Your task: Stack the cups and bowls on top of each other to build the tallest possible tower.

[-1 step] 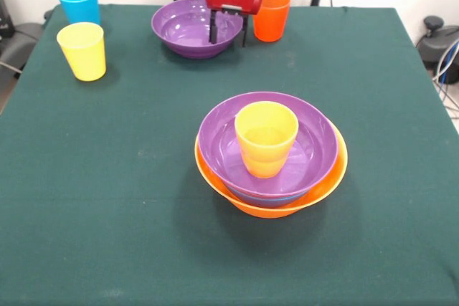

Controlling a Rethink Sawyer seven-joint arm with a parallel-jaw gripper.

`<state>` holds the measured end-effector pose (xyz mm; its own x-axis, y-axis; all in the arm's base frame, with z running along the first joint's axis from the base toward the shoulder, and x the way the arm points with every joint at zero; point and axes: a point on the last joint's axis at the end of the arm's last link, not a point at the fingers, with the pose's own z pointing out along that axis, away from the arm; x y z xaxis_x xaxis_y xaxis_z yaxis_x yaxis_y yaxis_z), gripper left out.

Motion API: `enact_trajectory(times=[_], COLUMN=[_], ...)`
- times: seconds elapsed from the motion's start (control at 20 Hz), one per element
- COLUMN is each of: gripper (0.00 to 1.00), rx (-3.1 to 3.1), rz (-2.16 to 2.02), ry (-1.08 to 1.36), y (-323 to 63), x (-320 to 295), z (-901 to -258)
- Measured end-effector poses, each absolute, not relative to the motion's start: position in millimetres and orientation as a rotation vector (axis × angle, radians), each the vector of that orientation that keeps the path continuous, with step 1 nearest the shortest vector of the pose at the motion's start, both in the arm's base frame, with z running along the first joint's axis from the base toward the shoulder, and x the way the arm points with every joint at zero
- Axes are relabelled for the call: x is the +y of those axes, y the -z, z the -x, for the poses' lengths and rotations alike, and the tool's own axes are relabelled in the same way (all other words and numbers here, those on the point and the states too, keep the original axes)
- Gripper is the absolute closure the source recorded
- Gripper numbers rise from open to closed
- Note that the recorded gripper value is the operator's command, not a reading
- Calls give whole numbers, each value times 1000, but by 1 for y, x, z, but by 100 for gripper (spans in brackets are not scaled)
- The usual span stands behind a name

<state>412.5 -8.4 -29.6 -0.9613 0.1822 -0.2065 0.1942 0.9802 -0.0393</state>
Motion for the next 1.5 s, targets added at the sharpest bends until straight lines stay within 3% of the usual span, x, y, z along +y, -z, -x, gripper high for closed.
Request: enact_trajectory(times=[1.0, 1.05, 1.5], gripper=[0, 100, 100], rx=[2913, 2913, 2913], rz=[-331, -329, -329], ry=[35, 34, 36], y=[32, 32, 31], x=[-18, -17, -17], z=[-417, -417, -416])
